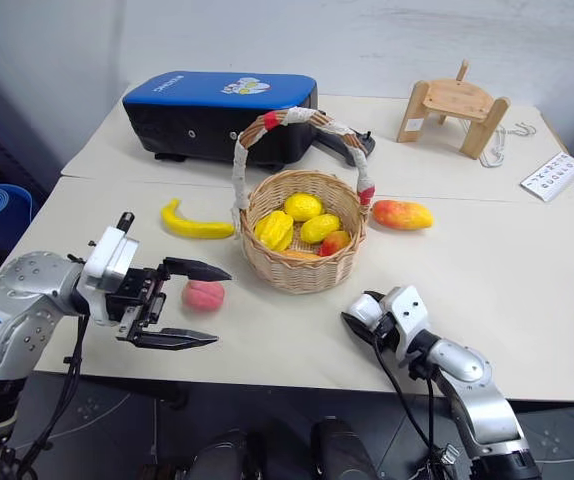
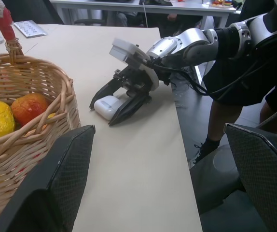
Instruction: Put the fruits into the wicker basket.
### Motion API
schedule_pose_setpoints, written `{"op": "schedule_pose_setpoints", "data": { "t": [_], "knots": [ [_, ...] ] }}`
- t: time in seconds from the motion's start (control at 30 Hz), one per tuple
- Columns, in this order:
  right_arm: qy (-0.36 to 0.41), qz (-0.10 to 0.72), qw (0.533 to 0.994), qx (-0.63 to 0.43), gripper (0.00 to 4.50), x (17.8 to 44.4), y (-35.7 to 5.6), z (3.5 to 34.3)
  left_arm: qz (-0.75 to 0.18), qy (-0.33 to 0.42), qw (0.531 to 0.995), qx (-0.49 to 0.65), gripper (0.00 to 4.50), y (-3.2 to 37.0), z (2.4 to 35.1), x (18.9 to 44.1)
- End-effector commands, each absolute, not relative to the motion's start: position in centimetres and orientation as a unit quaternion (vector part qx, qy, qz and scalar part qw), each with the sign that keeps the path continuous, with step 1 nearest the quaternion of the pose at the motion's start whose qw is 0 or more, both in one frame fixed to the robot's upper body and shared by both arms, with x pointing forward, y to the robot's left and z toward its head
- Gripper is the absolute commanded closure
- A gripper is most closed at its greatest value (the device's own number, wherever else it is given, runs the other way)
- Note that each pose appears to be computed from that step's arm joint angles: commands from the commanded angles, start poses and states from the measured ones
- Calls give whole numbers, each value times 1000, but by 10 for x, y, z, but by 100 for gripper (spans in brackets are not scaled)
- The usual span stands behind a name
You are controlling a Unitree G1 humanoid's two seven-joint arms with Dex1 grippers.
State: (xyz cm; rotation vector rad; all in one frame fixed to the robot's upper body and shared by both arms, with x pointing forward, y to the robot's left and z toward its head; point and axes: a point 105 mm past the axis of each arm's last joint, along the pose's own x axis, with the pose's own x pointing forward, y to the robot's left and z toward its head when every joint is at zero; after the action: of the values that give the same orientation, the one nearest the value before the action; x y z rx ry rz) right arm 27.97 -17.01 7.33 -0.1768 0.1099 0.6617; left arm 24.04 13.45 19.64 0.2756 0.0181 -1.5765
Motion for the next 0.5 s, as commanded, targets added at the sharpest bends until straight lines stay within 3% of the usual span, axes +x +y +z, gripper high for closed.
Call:
{"op": "schedule_pose_setpoints", "data": {
  "t": [0.03,0.17,0.3,0.5],
  "knots": [
    [-17,284,956,-64,167,269,-200,114,-710,-5,692,131,0,133,200,238],
    [-23,184,980,-70,167,256,-264,132,-703,-18,700,123,0,131,203,241],
    [17,30,997,-63,167,264,-347,129,-697,-30,707,114,0,128,207,244],
    [68,-58,992,-91,167,282,-405,108,-694,-39,709,121,0,129,212,249]
  ]
}}
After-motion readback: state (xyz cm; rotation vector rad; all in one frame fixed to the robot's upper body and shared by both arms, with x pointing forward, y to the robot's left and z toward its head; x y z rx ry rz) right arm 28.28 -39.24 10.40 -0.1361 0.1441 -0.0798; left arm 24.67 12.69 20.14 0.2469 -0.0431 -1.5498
